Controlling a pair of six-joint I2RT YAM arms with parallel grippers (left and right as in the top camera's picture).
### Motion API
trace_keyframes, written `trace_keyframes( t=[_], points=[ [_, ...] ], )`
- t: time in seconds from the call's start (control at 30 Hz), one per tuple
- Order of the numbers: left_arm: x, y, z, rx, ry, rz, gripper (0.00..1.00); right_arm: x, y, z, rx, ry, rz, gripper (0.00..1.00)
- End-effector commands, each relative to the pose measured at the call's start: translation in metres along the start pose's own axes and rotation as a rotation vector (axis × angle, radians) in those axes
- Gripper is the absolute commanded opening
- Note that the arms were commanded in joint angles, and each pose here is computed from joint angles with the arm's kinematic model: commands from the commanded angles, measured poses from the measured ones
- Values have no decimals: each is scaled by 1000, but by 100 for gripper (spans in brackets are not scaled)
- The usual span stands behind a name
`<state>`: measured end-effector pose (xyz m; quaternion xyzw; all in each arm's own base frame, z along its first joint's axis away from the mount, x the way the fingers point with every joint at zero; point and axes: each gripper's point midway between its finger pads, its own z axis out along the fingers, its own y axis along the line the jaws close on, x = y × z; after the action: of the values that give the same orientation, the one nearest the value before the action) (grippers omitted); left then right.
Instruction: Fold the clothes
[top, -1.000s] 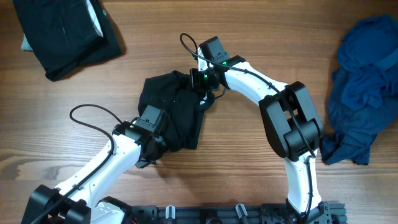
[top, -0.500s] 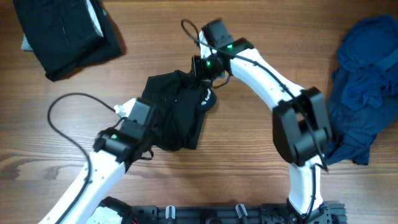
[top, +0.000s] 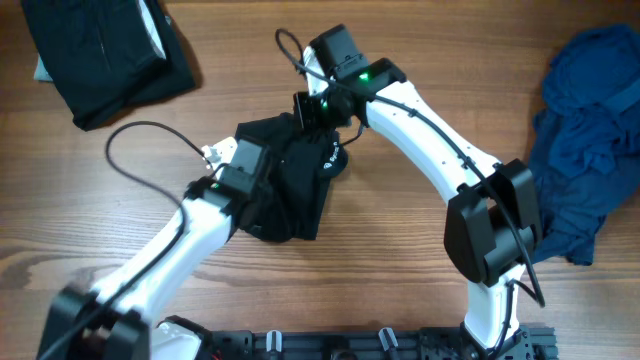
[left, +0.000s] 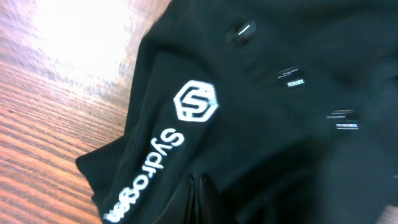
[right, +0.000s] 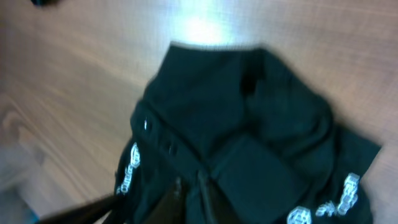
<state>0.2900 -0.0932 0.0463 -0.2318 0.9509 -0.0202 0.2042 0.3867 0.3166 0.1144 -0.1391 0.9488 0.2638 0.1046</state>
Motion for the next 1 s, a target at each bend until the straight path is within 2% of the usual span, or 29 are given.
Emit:
trace_keyframes(
  t=[0.0,0.23,0.57,0.7,0.8,0.97],
  points=[
    [-5,12,16,-66,1,-8,4,14,-18,-2,92,48,58,4],
    [-24,28,22,-86,-18,-86,9,42,-29,9,114,132,159,4],
    [-31,29,23,-68,-26,-113,9,87,-16,44,-51,244,148,5],
    [-31,29,23,-68,-26,-102,4,87,-13,41,-57,239,140,4],
    [-35,26,17,-51,-43,-39,4,78,-6,33,-74,197,118,4],
    [-49,15,-14,42,-110,-56,4,73,-1,30,-88,175,105,4]
  ],
)
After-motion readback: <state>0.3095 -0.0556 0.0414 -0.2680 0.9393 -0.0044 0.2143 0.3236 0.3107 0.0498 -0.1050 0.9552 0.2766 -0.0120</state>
